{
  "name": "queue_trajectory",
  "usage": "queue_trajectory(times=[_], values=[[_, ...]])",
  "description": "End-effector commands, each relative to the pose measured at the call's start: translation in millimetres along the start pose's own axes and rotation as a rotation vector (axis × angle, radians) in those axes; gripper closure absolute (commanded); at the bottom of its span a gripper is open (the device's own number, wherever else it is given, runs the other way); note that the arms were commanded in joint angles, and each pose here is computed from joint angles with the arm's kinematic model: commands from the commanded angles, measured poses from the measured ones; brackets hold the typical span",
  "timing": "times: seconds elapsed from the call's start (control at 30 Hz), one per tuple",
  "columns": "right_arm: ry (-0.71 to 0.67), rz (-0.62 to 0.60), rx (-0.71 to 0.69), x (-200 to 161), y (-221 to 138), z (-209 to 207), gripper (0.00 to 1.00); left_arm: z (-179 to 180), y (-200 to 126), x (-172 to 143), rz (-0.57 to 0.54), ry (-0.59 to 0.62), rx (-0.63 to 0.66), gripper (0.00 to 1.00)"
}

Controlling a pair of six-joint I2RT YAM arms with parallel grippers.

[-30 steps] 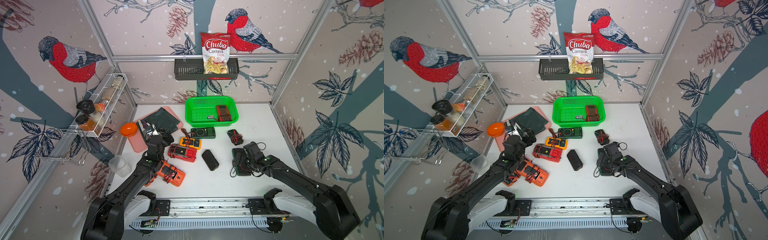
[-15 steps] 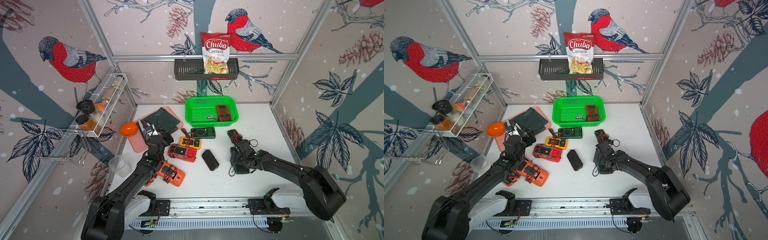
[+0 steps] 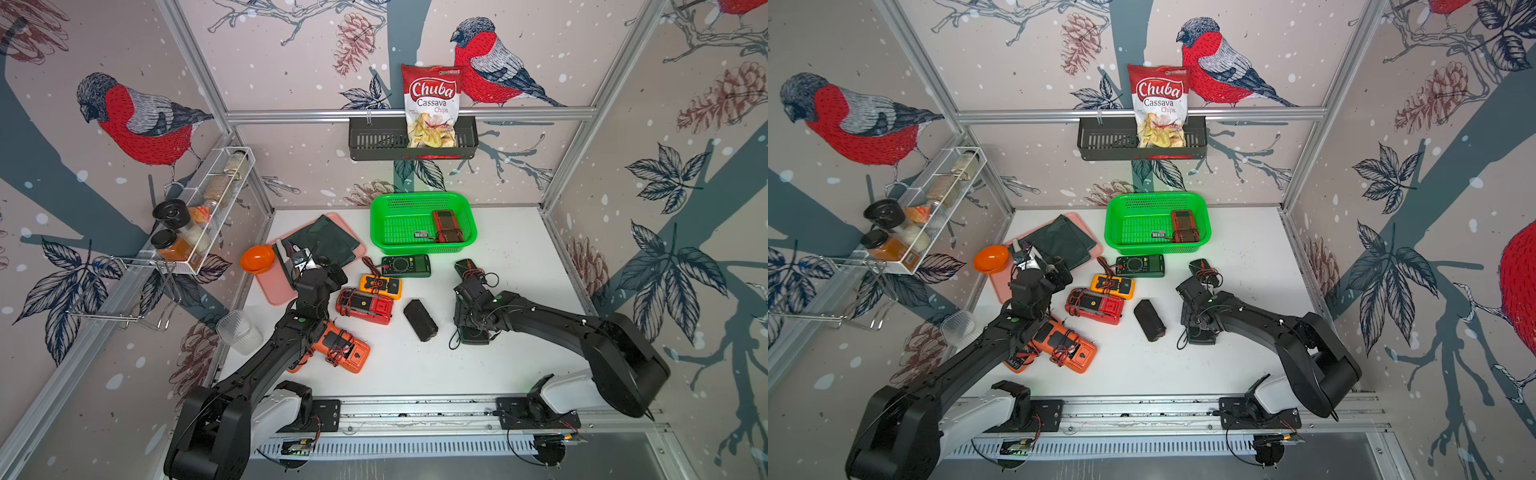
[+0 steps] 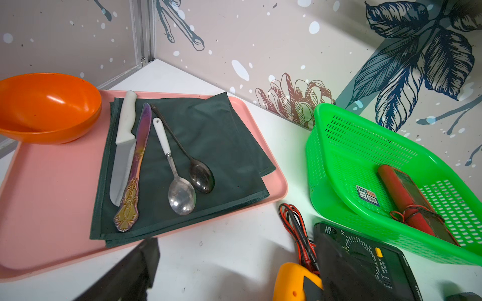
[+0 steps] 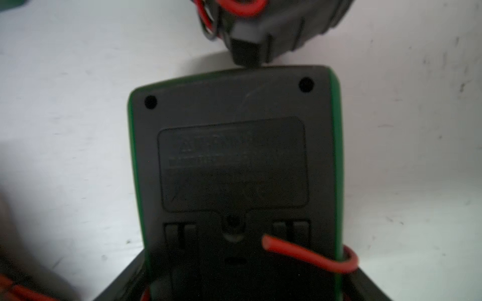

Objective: Put the multimeter into the basket
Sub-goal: Pick up the multimeter from the center of the board, then place the multimeter in the basket.

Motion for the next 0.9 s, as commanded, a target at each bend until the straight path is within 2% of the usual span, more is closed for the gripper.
queue_trajectory(times=[0.0, 0.07, 0.17, 0.33, 0.47, 0.67, 0.87], values=[[-0.057, -0.056, -0.018, 11, -17, 8, 0.59, -2, 0, 6, -0.032, 0.009, 0.002, 0.03], [-0.068, -0.113, -0.005, 23, -30, 15, 0.72, -2, 0, 6, -0.034, 0.011, 0.004, 0.03], [-0.066, -0.208, 0.02, 46, -49, 23, 0.78, -2, 0, 6, -0.032, 0.016, 0.006, 0.03], [-0.079, -0.389, 0.041, 96, -78, 36, 0.78, -2, -2, 7, -0.032, 0.019, -0.004, 0.03], [-0.078, -0.493, 0.031, 140, -88, 39, 0.77, -3, -5, 9, -0.033, 0.017, -0.013, 0.03], [-0.057, -0.593, 0.063, 206, -81, 39, 0.78, -1, -6, 5, -0.012, 0.01, -0.024, 0.03], [-0.078, -0.642, 0.039, 261, -55, 54, 0.77, 0, -7, 4, -0.012, 0.011, -0.02, 0.03]])
Point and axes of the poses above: each gripper's point midway between its finger pads, its own y axis out along the fingers, its own z axis along the line the jaws close on, x = y × z, the point moved 10 cm from there along -y, back along the fingers, and after that the axes turned 10 degrees about -y, right-handed, at the moved point
